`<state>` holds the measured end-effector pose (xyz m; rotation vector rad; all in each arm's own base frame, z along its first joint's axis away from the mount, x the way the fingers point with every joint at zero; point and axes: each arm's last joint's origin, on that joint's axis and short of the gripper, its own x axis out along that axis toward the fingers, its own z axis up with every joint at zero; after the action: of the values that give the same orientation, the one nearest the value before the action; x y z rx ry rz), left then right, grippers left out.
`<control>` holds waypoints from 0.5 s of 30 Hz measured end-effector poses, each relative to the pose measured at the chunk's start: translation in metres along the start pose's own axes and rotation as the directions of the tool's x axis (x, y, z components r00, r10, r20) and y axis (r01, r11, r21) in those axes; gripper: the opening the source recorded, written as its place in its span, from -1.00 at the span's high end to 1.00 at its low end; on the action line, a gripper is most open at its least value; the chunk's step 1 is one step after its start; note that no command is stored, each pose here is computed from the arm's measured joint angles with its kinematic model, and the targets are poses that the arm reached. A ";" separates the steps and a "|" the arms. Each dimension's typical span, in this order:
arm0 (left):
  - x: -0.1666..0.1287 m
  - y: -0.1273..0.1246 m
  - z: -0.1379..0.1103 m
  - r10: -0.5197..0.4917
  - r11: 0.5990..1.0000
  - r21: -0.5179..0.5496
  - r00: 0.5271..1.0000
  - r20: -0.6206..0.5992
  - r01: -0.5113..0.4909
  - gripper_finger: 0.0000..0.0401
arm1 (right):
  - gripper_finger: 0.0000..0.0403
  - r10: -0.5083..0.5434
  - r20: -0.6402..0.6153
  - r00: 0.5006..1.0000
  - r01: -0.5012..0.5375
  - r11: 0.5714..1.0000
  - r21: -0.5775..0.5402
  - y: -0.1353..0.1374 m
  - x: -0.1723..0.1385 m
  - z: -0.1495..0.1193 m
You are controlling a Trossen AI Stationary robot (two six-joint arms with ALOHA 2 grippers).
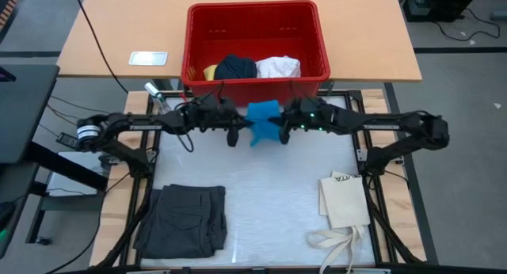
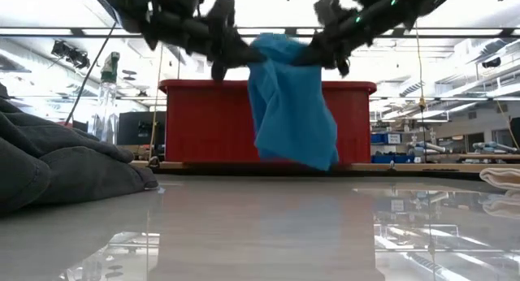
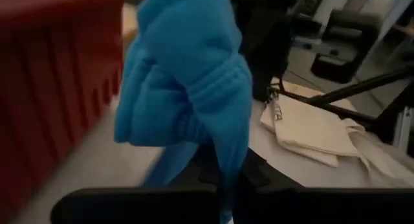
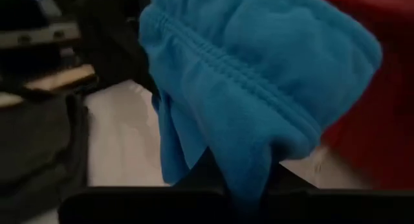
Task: Fold laundry
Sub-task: Fold the blue shorts
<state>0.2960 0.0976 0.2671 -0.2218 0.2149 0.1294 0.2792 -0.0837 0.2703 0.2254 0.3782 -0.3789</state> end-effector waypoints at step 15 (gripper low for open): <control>0.047 -0.094 -0.097 -0.093 0.992 0.034 0.891 -0.444 0.120 0.96 | 0.91 0.056 -0.383 0.922 -0.062 0.998 -0.004 0.101 0.017 -0.114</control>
<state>0.3360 -0.0109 0.1830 -0.2001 0.6592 -0.0404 0.2985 0.0343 0.1749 0.2952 0.7590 -0.2706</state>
